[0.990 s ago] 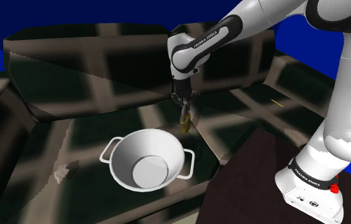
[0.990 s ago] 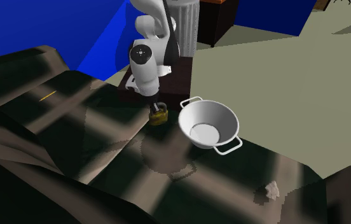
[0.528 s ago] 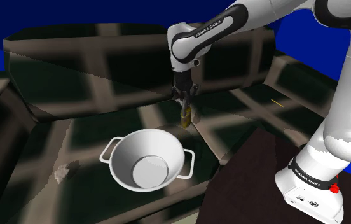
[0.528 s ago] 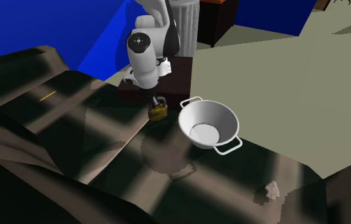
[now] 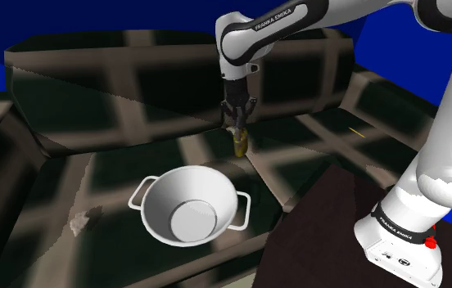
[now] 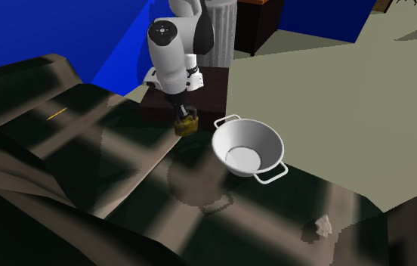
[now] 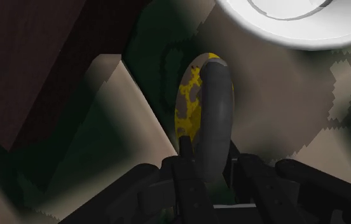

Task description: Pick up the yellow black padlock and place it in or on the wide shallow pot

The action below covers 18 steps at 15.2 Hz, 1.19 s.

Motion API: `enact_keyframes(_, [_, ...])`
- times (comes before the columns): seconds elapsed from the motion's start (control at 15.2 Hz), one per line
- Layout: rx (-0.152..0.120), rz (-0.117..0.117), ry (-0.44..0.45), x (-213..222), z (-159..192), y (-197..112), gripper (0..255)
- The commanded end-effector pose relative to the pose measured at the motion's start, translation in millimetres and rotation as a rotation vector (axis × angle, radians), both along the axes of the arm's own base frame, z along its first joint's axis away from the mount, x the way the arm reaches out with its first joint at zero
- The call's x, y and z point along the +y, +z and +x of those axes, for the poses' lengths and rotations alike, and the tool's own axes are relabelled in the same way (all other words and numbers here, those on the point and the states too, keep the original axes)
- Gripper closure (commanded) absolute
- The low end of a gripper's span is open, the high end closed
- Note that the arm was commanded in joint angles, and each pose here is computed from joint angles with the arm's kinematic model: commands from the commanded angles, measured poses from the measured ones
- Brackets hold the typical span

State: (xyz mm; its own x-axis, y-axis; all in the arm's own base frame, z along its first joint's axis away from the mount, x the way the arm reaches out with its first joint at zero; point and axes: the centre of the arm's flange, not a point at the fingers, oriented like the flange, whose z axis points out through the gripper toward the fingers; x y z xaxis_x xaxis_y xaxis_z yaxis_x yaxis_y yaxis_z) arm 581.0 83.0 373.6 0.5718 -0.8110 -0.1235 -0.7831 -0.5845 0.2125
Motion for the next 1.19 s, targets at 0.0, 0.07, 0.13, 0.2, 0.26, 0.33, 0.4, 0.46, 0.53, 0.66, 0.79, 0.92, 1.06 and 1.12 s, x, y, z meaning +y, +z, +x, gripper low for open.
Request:
enact_keyframes(0.0, [0.000, 0.000, 0.000, -0.6, -1.5, 11.0, 255])
enact_keyframes(0.07, [0.000, 0.000, 0.000, -0.6, -1.6, 12.1, 255])
enact_keyframes(0.13, [0.000, 0.000, 0.000, 12.4, -3.3, 13.9, 255])
enact_keyframes(0.2, [0.000, 0.000, 0.000, 25.3, -5.1, 15.8, 255])
enact_keyframes(0.26, [0.000, 0.000, 0.000, 38.3, -6.8, 17.7, 255])
enact_keyframes(0.33, [0.000, 0.000, 0.000, 51.2, -8.6, 19.5, 255])
enact_keyframes(0.4, [0.000, 0.000, 0.000, 64.2, -10.4, 21.4, 255])
enact_keyframes(0.46, [0.000, 0.000, 0.000, 77.1, -12.2, 23.2, 255])
enact_keyframes(0.53, [0.000, 0.000, 0.000, 90.0, -13.9, 25.1, 255])
enact_keyframes(0.66, [0.000, 0.000, 0.000, 115.9, -17.5, 28.8, 255])
enact_keyframes(0.79, [0.000, 0.000, 0.000, 141.8, -21.0, 32.5, 255])
enact_keyframes(0.92, [0.000, 0.000, 0.000, 167.7, -24.6, 36.2, 255])
enact_keyframes(1.06, [0.000, 0.000, 0.000, 193.6, -28.1, 39.9, 255])
enact_keyframes(1.12, [0.000, 0.000, 0.000, 206.6, -29.9, 41.8, 255])
